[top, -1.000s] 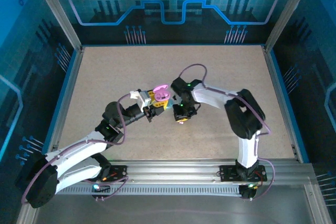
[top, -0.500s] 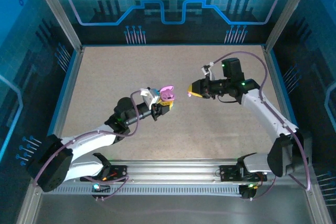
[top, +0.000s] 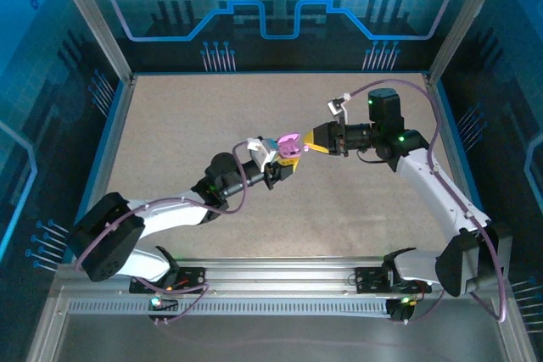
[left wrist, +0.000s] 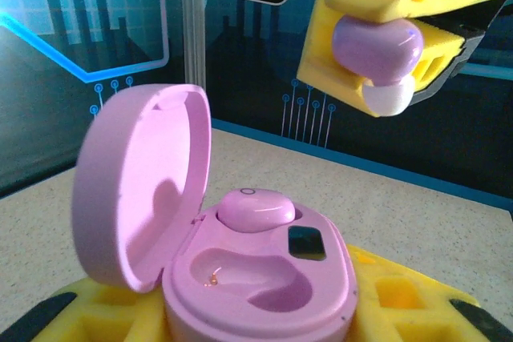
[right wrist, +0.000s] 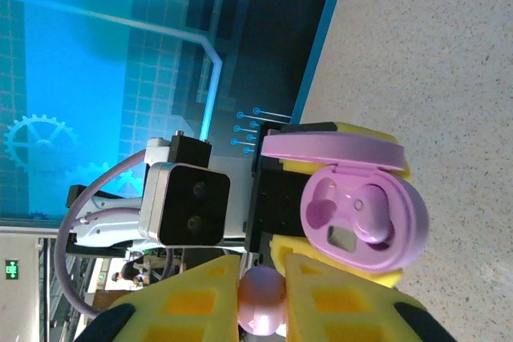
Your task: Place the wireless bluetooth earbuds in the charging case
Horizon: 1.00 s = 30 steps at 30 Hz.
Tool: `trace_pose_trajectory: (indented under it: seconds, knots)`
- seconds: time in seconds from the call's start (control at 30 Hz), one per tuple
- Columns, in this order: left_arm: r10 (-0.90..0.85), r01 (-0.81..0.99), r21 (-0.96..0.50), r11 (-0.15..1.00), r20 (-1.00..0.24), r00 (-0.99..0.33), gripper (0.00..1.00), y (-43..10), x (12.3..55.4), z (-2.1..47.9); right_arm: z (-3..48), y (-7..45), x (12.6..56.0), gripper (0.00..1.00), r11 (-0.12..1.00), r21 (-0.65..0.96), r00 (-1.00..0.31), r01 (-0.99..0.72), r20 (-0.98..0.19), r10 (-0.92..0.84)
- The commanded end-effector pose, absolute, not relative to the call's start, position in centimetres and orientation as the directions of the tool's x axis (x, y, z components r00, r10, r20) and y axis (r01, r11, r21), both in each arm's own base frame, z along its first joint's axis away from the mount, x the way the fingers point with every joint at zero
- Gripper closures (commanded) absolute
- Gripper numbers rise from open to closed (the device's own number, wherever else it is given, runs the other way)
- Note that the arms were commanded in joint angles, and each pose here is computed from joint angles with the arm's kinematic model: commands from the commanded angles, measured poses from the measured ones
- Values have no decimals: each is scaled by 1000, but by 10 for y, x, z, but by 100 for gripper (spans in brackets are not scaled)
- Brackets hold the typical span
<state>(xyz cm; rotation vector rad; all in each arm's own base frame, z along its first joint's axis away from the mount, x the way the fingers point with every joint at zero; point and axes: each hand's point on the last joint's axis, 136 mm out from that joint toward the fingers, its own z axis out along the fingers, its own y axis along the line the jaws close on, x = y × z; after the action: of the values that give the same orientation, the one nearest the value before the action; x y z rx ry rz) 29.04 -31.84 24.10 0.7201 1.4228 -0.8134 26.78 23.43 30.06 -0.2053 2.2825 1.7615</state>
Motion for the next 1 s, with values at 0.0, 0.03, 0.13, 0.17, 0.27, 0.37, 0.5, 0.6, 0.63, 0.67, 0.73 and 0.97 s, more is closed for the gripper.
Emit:
trace_pose_trajectory:
  seconds: [0.0,0.03,0.13,0.17,0.27,0.37,0.5,0.6,0.63,0.67,0.73,0.97]
  knots:
    - [-110,818,5,575,-990,84,64,-328,295,269,318,238,260,80,242,918,-944,-314,-329,23]
    - [-112,815,9,579,-990,91,64,-331,296,269,318,239,260,80,243,917,-943,-317,-332,22]
    - [-125,808,20,588,-986,115,63,-338,296,272,316,241,260,80,262,908,-939,-326,-342,17]
    - [-124,809,25,588,-985,120,63,-341,295,272,316,241,260,80,267,905,-938,-330,-347,16]
    - [-130,811,32,584,-983,132,63,-346,294,274,314,244,260,80,276,903,-938,-331,-347,10]
    - [-136,812,32,583,-981,136,63,-349,294,274,312,247,259,80,298,889,-931,-348,-366,4]
    - [-147,811,32,584,-979,144,63,-350,293,277,307,248,260,80,347,864,-921,-364,-389,0]
    - [-152,813,33,581,-977,148,64,-351,292,279,302,247,263,80,386,848,-919,-363,-395,5]
    - [-153,814,33,580,-977,148,63,-351,291,279,299,247,264,80,397,845,-919,-358,-394,8]
    - [-156,815,33,578,-976,150,63,-352,291,280,298,248,264,79,404,842,-919,-358,-395,9]
    - [-156,814,33,580,-976,151,63,-352,291,280,298,248,264,79,413,836,-917,-362,-400,6]
    - [-165,817,33,575,-974,155,63,-353,289,282,292,249,266,79,454,812,-911,-368,-412,-1]
